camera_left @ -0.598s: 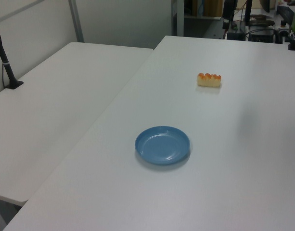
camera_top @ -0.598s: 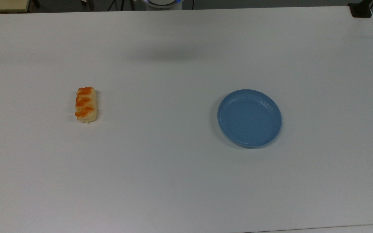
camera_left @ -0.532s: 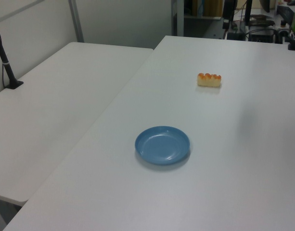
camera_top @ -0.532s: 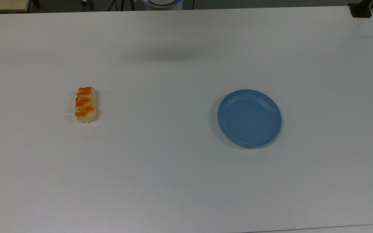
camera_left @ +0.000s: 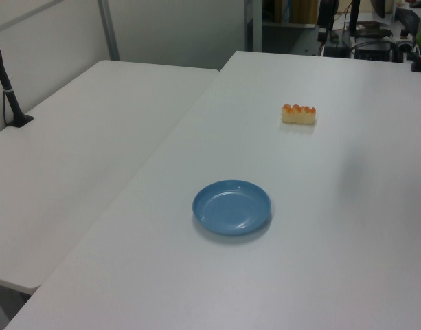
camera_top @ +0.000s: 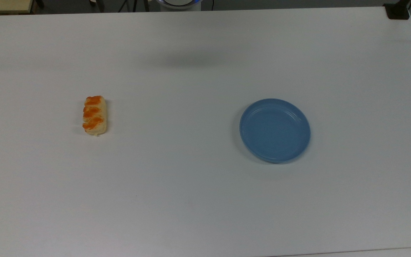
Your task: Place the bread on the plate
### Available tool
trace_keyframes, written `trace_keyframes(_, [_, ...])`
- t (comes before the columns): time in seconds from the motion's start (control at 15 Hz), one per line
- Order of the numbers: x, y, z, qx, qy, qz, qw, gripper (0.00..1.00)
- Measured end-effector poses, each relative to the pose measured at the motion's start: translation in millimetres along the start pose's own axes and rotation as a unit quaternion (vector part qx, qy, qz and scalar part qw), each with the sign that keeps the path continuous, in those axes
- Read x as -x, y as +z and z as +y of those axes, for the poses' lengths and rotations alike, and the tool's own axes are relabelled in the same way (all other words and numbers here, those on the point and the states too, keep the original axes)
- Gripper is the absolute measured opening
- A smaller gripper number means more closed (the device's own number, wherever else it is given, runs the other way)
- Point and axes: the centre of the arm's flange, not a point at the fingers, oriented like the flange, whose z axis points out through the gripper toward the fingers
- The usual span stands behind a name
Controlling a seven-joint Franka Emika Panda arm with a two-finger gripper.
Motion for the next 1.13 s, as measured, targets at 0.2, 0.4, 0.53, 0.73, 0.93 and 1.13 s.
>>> trace_keyframes(0.2, [0.0, 2.3, -0.6, 0.000, 0.000, -0.002, 1.0000, 1.00])
trace_keyframes(0.4, [0.3, 4.6, -0.6, -0.001, 0.000, -0.005, 1.0000, 1.00])
trace_keyframes(0.53, [0.5, 6.0, -0.5, -0.001, 0.000, -0.006, 1.0000, 1.00])
trace_keyframes(0.73, [0.8, 6.6, 1.1, -0.001, 0.001, -0.007, 1.0000, 1.00])
trace_keyframes(0.93, [0.8, 6.6, 1.5, -0.001, 0.001, -0.006, 1.0000, 1.00])
trace_keyframes(1.13, [0.7, 6.1, 1.8, -0.001, 0.002, -0.005, 1.0000, 1.00])
